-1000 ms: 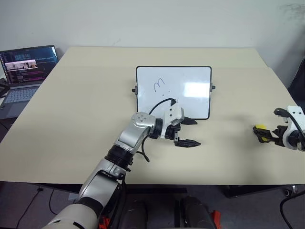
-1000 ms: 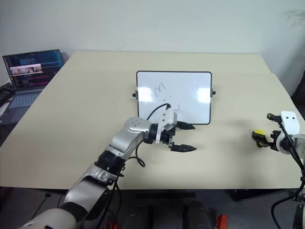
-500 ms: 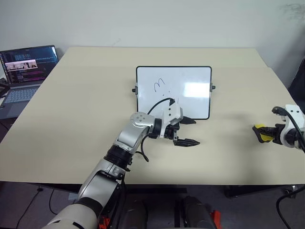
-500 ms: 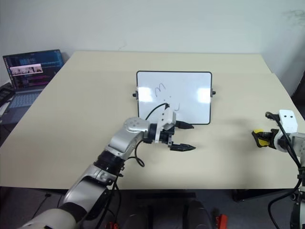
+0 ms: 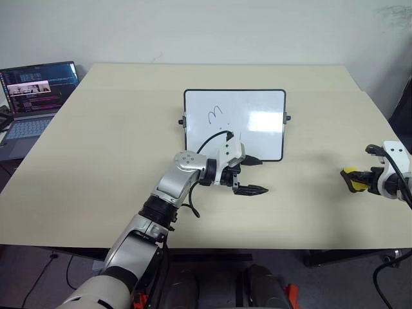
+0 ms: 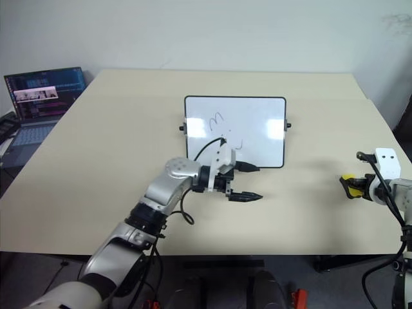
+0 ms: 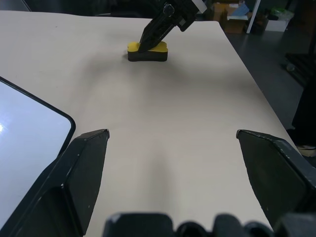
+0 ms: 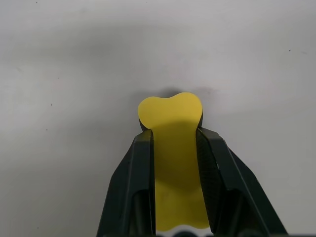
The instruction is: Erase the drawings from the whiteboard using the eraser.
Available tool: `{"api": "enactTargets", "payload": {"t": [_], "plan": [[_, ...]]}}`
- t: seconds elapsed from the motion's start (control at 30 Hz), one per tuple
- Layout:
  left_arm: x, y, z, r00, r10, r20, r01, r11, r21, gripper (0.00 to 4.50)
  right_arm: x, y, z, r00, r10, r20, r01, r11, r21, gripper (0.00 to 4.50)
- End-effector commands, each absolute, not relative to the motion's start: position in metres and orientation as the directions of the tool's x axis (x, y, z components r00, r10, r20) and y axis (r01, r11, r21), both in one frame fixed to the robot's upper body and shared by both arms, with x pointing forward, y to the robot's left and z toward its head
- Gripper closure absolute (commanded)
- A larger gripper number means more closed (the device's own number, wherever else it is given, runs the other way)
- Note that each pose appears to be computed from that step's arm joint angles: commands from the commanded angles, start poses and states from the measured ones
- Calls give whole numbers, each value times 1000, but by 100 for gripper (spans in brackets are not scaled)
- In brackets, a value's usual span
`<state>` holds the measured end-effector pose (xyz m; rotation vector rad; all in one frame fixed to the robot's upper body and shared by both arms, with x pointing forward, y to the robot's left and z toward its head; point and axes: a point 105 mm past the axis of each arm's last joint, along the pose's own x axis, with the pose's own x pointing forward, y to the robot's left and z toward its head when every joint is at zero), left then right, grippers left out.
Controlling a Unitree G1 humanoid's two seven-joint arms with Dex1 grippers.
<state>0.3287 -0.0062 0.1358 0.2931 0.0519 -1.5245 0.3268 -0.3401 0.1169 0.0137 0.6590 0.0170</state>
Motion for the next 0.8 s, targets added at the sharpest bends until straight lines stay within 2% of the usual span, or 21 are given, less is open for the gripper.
{"api": "enactTargets", "payload": {"t": [0.03,0.07,0.37,0.67,0.77,0.8], "plan": [[329,-7,149,55,-981,-188,978,15,206,0,325,-335,109,772,33,-635,-28,999,18,365],[329,-7,149,56,-980,-189,978,16,207,0,325,-334,109,770,35,-637,-29,999,19,365],[330,-6,149,65,-979,-191,977,24,211,0,328,-338,109,774,23,-633,-11,1000,23,69],[330,-6,147,70,-979,-190,977,29,212,0,328,-343,112,777,15,-629,2,1000,26,69],[330,-7,147,69,-980,-189,977,28,211,0,327,-346,112,778,11,-628,7,1000,26,126],[329,-7,147,69,-980,-188,977,28,211,0,327,-346,113,779,10,-627,9,1000,27,158]]}}
